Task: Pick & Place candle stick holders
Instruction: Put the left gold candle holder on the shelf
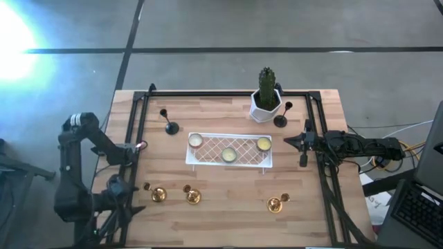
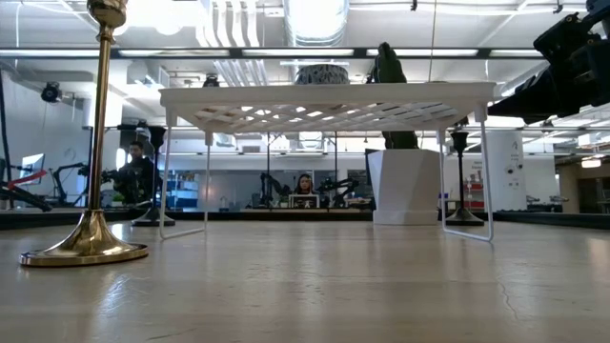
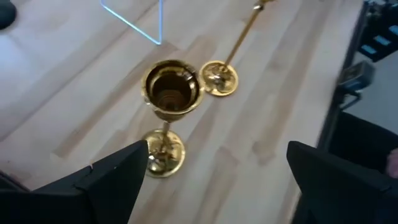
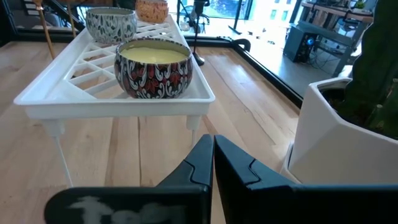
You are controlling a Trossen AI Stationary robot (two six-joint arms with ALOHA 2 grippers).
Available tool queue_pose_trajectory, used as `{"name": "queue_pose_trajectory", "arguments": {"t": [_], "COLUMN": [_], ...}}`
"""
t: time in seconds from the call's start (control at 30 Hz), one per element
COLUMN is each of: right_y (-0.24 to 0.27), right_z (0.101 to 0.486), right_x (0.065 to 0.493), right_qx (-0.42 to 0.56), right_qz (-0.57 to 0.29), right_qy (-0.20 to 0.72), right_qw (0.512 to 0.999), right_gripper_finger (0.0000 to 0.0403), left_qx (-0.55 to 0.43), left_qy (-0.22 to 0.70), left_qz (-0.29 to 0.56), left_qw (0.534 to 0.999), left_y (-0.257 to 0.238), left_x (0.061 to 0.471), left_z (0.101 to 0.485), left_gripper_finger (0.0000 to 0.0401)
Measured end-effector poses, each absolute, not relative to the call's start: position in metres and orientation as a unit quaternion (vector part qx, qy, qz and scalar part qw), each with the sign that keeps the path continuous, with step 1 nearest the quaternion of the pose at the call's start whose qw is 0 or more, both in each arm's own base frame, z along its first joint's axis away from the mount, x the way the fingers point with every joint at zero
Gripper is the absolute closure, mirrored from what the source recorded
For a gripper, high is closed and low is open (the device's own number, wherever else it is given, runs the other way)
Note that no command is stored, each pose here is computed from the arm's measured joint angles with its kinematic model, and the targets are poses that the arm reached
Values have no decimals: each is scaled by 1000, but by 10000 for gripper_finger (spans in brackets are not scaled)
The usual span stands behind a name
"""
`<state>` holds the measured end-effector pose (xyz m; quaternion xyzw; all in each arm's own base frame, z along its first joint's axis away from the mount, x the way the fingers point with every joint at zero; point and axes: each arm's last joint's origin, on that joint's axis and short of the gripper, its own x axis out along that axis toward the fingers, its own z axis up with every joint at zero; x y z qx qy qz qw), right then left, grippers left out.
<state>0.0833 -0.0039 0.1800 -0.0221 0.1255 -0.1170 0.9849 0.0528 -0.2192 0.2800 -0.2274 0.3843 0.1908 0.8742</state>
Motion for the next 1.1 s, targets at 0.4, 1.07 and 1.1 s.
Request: {"name": "queue_pose_trajectory", "arguments": {"t": [0.4, 1.07, 1.1], "right_y": [-4, -4, -4], "right_z": [180, 179, 179], "right_x": [83, 83, 83], "right_qx": [-22, -22, -22], "right_qz": [-117, -117, -117], "right_qy": [125, 126, 126], "right_qw": [985, 985, 985], "right_gripper_finger": [394, 394, 394], "left_qx": [-214, -239, -235], "left_qy": [374, 351, 353], "left_qz": [178, 193, 191], "left_qw": [885, 884, 885], "left_y": [-208, -190, -189], "left_x": [55, 60, 60], "left_z": [237, 212, 212], "left_gripper_finger": [13, 14, 14]}}
